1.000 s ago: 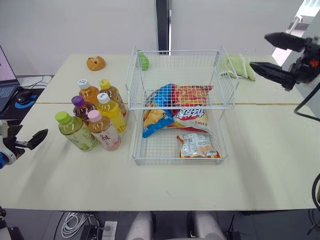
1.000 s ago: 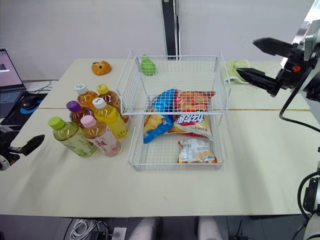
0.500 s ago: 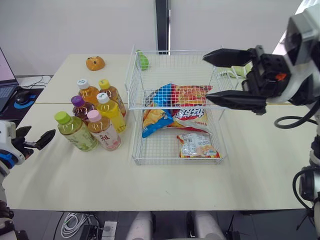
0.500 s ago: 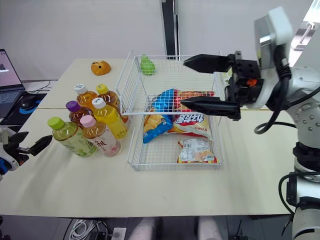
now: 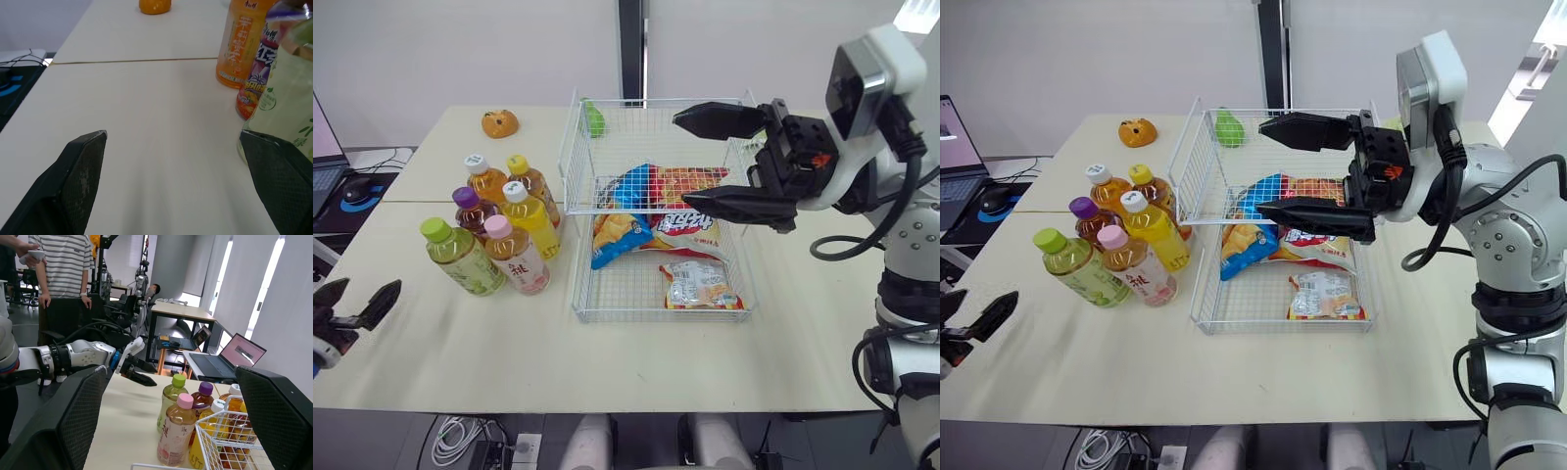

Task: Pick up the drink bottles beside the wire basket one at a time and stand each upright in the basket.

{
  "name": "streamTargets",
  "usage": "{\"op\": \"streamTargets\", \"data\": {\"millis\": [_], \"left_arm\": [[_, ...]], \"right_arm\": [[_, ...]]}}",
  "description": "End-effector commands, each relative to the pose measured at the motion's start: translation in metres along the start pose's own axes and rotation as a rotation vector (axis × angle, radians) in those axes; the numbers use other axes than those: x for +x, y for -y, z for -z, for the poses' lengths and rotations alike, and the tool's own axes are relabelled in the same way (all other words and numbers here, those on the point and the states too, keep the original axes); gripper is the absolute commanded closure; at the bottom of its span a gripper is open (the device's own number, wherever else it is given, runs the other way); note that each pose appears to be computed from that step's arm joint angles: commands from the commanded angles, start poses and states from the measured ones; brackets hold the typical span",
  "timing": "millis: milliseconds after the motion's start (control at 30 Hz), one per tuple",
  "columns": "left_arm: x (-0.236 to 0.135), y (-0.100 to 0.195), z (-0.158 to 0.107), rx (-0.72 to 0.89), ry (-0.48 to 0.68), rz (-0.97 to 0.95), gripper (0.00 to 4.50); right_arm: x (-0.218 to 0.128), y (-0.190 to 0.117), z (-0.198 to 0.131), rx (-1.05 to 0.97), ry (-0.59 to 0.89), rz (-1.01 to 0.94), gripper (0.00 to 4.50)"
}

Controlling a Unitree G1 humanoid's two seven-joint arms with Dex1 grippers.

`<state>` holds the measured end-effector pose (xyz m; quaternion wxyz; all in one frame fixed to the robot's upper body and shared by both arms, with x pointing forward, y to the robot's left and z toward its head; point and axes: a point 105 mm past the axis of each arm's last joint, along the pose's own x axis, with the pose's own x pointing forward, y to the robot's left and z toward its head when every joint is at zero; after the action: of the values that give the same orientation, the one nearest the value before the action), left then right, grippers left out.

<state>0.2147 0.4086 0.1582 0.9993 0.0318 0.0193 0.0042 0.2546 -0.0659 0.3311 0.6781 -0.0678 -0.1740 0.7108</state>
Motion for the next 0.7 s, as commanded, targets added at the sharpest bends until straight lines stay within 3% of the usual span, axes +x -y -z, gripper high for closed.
{"op": "streamTargets", "data": {"millis": [33,233,367,700], "left_arm": [[-0.023,0.015,-0.032,0.011,0.092,0.019,0.01],[-0.044,0.052,-0.038,-0.030,0.096,0.078,0.01],[-0.044,0.060,-0.039,-0.035,0.102,0.078,0.01],[0.006,0.068,-0.051,0.003,0.156,0.119,0.01]], "right_arm": [[0.001,-0.002,-0.008,-0.036,0.010,-0.030,0.00],[-0.001,0.004,-0.005,-0.046,0.000,-0.045,0.00],[0.000,0.006,-0.007,-0.046,0.001,-0.064,0.00],[0.004,0.010,-0.005,-0.061,-0.009,-0.078,0.00]]}}
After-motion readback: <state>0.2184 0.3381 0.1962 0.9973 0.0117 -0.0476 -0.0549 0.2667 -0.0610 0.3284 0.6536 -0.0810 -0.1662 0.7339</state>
